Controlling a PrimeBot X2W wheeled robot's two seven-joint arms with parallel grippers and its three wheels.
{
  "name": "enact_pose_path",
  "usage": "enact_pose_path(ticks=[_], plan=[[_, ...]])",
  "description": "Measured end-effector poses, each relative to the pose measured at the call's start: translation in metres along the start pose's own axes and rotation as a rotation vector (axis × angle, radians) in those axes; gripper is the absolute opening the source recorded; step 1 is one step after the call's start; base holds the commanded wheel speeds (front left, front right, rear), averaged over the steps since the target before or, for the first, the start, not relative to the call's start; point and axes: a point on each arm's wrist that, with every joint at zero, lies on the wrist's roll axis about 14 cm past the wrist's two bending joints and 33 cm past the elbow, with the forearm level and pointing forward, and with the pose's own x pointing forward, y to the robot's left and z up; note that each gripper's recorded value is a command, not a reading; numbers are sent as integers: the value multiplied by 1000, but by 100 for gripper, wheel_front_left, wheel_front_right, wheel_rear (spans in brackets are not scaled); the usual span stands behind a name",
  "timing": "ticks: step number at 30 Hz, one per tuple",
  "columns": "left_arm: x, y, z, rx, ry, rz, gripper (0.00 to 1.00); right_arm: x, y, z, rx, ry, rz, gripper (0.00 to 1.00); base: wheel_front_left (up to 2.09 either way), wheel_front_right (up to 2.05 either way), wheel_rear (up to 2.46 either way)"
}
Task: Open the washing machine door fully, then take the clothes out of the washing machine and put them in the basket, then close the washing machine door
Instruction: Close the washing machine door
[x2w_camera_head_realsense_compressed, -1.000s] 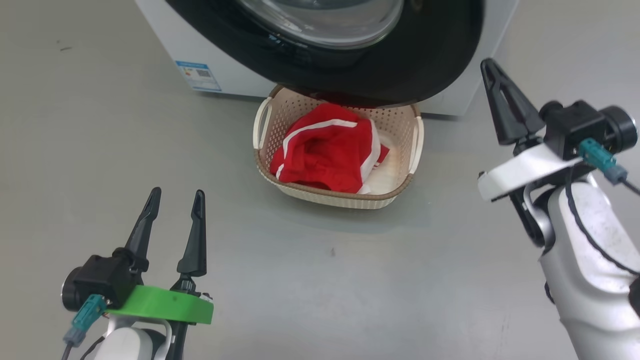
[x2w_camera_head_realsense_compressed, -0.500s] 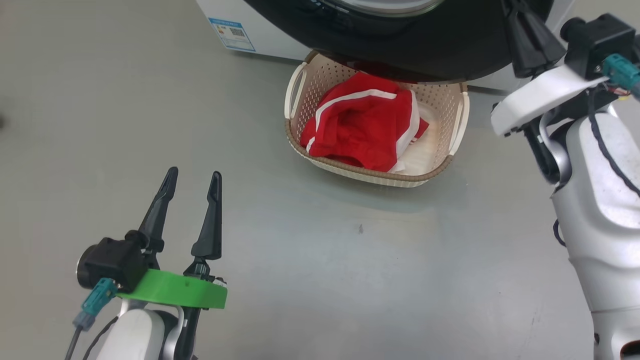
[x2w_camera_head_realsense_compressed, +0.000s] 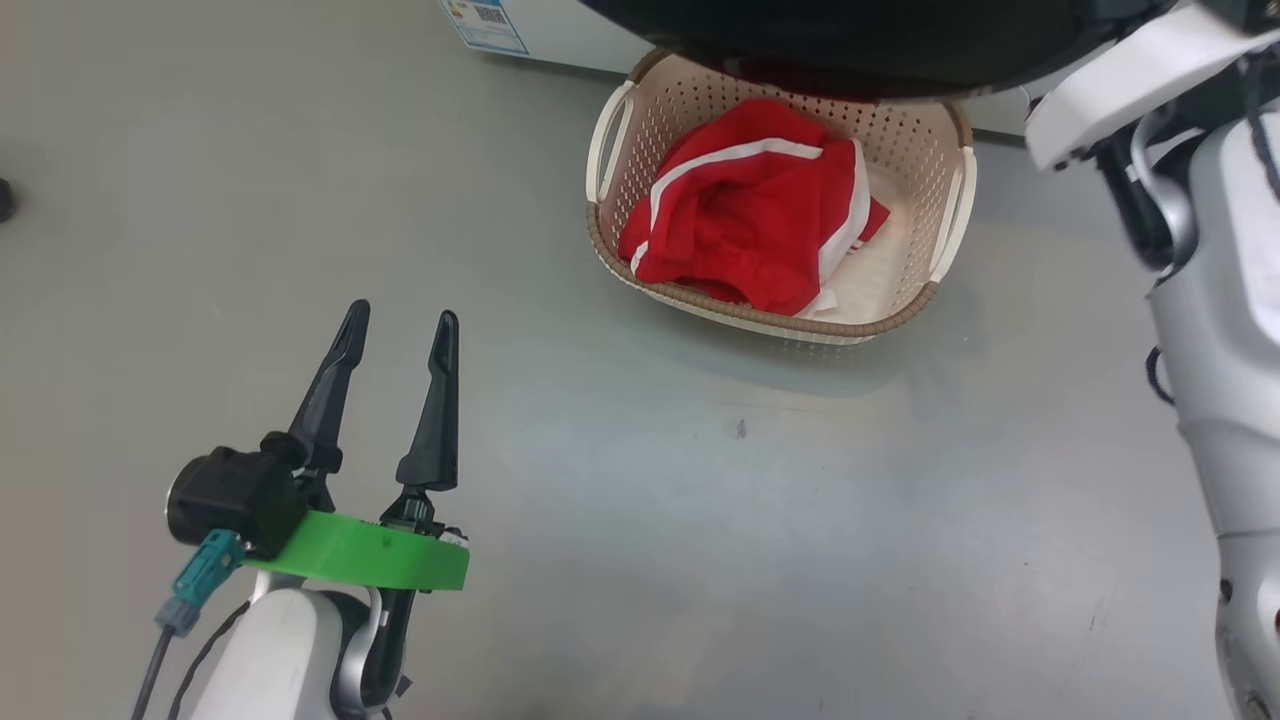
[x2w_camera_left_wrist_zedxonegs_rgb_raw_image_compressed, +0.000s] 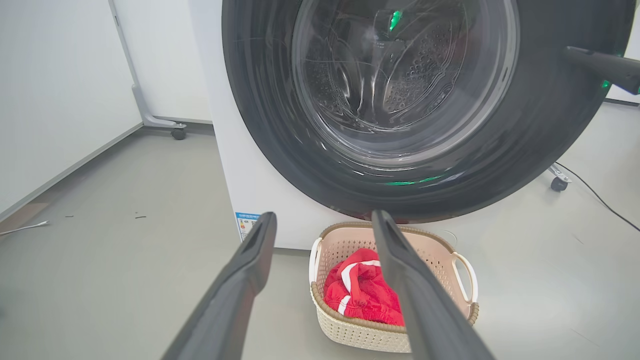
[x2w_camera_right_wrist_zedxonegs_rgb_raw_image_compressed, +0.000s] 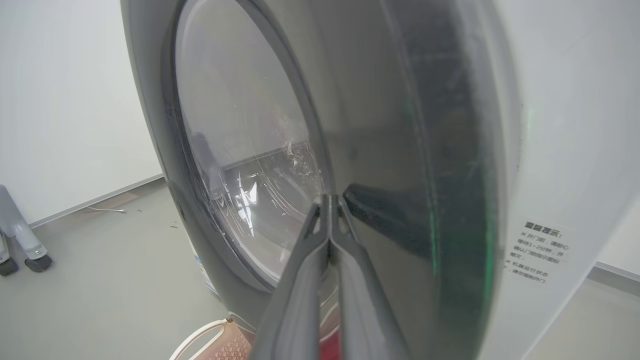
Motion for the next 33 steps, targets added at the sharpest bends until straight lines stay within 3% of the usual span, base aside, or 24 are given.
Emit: enact_pose_path(ticks=[16,33], plan=[[12,2,-10,6,26,-3,100,38,-47,5,-41,-15,-62,0,0,0,0],[13,5,-6,11,14,3,100,49,-62,4,-33,-5,-99,0,0,0,0]])
